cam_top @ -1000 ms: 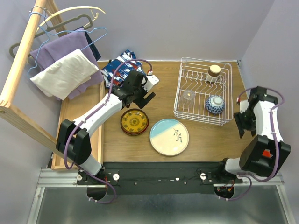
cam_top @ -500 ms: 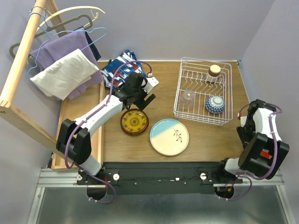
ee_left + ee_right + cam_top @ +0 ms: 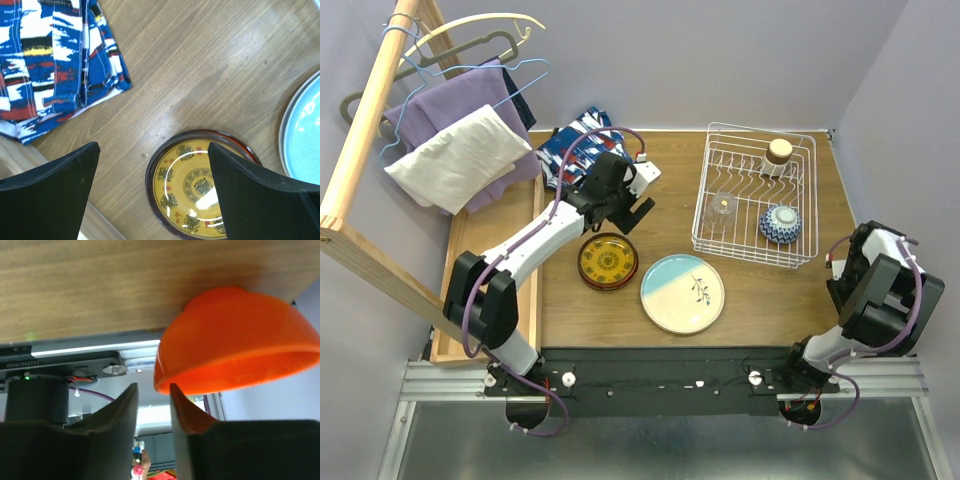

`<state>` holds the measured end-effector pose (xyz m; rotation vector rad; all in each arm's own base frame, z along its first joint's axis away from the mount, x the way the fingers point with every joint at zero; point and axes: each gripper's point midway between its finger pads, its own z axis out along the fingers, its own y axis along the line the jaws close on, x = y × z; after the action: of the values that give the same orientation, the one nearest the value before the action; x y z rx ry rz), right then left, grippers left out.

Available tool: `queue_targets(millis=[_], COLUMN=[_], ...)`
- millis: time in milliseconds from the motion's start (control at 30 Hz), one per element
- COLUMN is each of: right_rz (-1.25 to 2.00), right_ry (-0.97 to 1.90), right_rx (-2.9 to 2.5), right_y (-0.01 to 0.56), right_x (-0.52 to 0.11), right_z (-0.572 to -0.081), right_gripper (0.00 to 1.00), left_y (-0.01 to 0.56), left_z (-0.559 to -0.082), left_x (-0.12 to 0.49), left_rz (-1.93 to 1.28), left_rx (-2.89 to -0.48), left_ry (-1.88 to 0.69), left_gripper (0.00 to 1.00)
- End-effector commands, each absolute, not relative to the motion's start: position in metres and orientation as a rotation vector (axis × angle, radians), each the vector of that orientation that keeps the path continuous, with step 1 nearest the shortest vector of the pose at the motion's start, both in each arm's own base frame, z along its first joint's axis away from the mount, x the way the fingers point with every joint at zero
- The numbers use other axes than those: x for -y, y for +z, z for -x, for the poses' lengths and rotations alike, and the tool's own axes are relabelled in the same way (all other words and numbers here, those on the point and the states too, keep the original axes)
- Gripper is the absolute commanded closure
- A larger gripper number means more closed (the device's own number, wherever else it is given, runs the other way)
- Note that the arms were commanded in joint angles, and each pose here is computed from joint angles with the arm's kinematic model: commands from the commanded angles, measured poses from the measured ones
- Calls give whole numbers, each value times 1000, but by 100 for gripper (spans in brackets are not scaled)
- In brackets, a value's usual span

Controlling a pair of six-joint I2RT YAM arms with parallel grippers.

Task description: Load the mixed dishes into the dish rack

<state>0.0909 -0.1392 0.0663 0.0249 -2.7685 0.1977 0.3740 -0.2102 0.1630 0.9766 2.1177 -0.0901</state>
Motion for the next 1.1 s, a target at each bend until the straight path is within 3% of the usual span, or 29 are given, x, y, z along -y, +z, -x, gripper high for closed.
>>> queue_targets(millis=[0,33,133,333,667,800,900,1067], right_rz=[-30,-32,-35,-36,29,-157,-251,-452], right_ry=[139,117,102,152,234,168,40,-608], right_rx=[2777,2785,2825,2892,3258,3444,3611,3859], right_y=[54,54,64,93,186,218,247,294], right_x=[136,134,135,143,154,148,137,83], right_z=[-93,-95,-105,-122,-196,-238,-278,-340], right_gripper=[72,85,99,99,100,100,100,100], left_y=[177,186,206,238,209,203,208,202], left_z=[-384,-385,-380,-383,-393,-393,-397,-395], left_x=[239,245,273,324,344,354,352,325], left_rz=[-985,-986,-1042,-1238,-1166,-1158,-1108,-1087], left_rx=[-2067,-2041,-1931,-1743,-1917,-1947,-1983,-2037], left_ry=[-236,-269,-438,-563,-563,-592,-573,-437], left_gripper=[1,1,1,1,3,3,2,1])
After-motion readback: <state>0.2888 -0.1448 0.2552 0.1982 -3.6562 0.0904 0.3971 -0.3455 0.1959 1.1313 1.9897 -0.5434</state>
